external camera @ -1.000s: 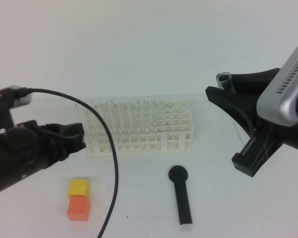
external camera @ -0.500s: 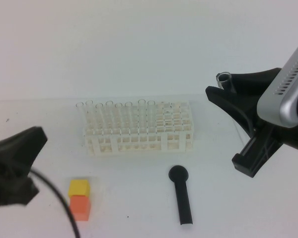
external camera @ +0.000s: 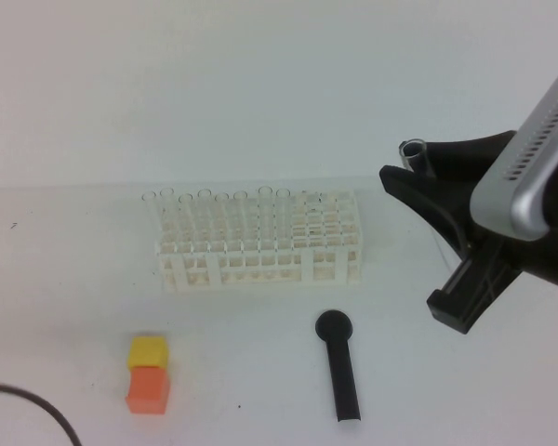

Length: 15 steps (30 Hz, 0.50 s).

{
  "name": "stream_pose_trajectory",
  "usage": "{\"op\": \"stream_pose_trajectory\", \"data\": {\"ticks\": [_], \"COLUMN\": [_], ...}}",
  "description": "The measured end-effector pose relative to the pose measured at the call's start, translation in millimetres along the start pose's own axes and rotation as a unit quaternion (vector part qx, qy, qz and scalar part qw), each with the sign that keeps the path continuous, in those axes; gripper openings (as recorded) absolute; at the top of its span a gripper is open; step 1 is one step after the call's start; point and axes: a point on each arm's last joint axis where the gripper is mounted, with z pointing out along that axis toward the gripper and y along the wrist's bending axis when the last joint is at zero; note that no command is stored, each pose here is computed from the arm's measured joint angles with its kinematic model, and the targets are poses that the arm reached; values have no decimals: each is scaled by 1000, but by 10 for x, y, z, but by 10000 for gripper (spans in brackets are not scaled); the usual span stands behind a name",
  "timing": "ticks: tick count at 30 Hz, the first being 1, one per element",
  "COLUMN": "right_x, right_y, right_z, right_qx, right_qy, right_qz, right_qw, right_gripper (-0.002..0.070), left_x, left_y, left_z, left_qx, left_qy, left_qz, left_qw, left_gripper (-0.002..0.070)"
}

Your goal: Place the test tubes

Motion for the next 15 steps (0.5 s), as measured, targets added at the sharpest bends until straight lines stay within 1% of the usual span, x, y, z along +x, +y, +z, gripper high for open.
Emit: {"op": "stream_pose_trajectory", "data": {"ticks": [2,4,7,9,12,14,15], "right_x": [20,35,50,44,55,79,97], "right_y": [9,19,27,29,31,34,39], "right_z": [33,63,90,90,90,107,130], "right_qx": [-3,-5,-8,-8,-7,-6,-6], "right_qy": [4,6,8,4,5,12,16], "right_qz": [0,5,19,31,83,108,109], "right_qw": [1000,1000,1000,999,996,994,994], "right_gripper": [123,123,123,123,123,123,123], "left_x": [9,28,42,39,90,180,244], "left_y": [84,162,222,212,116,41,-6], "left_z": [-4,-15,-28,-44,-118,-176,-214], "left_qx": [-46,-89,-123,-120,-82,-54,-38], "left_qy": [3,9,12,-3,-20,7,32], "left_qz": [-43,-70,-84,-81,-113,-155,-169], "left_qw": [998,994,989,989,990,986,984], "left_gripper": [-1,-1,-1,-1,-1,-1,-1]}}
